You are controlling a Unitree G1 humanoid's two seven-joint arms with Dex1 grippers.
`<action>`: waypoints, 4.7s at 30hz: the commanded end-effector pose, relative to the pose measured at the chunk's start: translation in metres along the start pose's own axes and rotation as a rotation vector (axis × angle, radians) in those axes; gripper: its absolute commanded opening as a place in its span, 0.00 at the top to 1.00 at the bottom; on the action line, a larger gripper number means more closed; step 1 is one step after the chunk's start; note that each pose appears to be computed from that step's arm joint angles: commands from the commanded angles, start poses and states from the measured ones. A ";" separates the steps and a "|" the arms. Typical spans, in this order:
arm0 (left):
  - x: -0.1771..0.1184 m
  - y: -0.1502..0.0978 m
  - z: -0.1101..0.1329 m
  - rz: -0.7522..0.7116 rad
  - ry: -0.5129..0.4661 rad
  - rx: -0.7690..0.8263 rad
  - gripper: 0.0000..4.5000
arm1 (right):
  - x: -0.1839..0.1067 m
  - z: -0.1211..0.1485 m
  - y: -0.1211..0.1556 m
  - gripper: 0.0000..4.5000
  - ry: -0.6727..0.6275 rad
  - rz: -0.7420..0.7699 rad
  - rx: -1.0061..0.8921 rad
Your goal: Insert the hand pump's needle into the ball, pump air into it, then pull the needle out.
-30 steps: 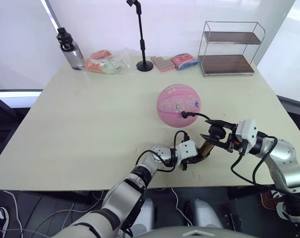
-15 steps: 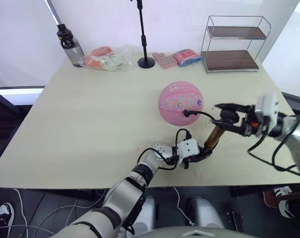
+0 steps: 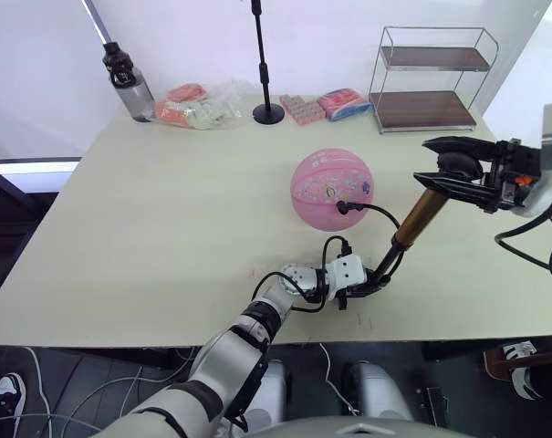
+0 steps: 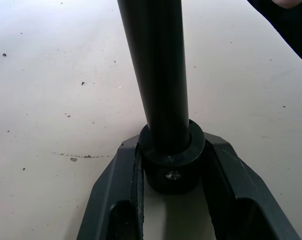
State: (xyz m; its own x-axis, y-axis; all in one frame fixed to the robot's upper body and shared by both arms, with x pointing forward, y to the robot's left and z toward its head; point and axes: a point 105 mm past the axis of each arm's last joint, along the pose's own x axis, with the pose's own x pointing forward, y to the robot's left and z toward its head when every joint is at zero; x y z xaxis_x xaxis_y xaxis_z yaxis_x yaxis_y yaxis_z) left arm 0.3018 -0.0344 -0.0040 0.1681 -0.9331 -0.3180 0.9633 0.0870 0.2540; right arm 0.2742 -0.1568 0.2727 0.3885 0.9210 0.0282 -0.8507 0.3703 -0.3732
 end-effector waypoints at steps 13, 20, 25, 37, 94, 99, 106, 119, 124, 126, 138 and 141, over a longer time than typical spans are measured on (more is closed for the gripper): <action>-0.023 -0.033 -0.065 -0.057 0.232 -0.133 0.76 | 0.005 -0.142 0.044 0.59 0.217 0.012 0.128; -0.023 -0.033 -0.065 -0.051 0.232 -0.136 0.76 | 0.004 -0.194 0.072 0.59 0.310 0.008 0.184; -0.023 -0.033 -0.066 -0.050 0.232 -0.141 0.76 | 0.008 -0.161 0.056 0.59 0.202 -0.030 0.141; -0.023 -0.035 -0.066 -0.062 0.233 -0.140 0.76 | -0.003 -0.013 0.002 0.59 -0.028 -0.068 -0.062; -0.027 -0.036 -0.069 -0.070 0.241 -0.145 0.76 | -0.018 0.036 -0.009 0.59 -0.076 -0.050 -0.058; -0.027 -0.036 -0.069 -0.066 0.238 -0.150 0.76 | -0.016 0.031 -0.003 0.59 -0.031 -0.019 -0.051; -0.026 -0.034 -0.067 -0.060 0.235 -0.148 0.76 | -0.009 -0.038 0.012 0.59 0.056 -0.026 0.033; -0.028 -0.033 -0.068 -0.057 0.239 -0.146 0.76 | -0.006 -0.164 0.066 0.59 0.201 -0.052 0.209; -0.029 -0.031 -0.068 -0.053 0.239 -0.145 0.76 | -0.007 -0.184 0.080 0.59 0.243 -0.058 0.238; -0.029 -0.032 -0.068 -0.055 0.240 -0.145 0.76 | -0.007 -0.182 0.079 0.59 0.233 -0.067 0.240; -0.028 -0.034 -0.068 -0.067 0.234 -0.153 0.76 | -0.005 -0.071 0.016 0.59 0.037 -0.108 0.035; -0.028 -0.034 -0.067 -0.069 0.234 -0.154 0.76 | -0.007 -0.045 0.009 0.59 0.001 -0.098 0.010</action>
State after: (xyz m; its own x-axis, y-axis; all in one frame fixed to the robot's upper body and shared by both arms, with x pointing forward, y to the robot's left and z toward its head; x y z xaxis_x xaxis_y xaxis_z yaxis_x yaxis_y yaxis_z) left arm 0.3001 -0.0322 -0.0031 0.1524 -0.9373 -0.3134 0.9663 0.0747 0.2464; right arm 0.2831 -0.1555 0.1871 0.4540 0.8904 -0.0326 -0.8566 0.4261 -0.2911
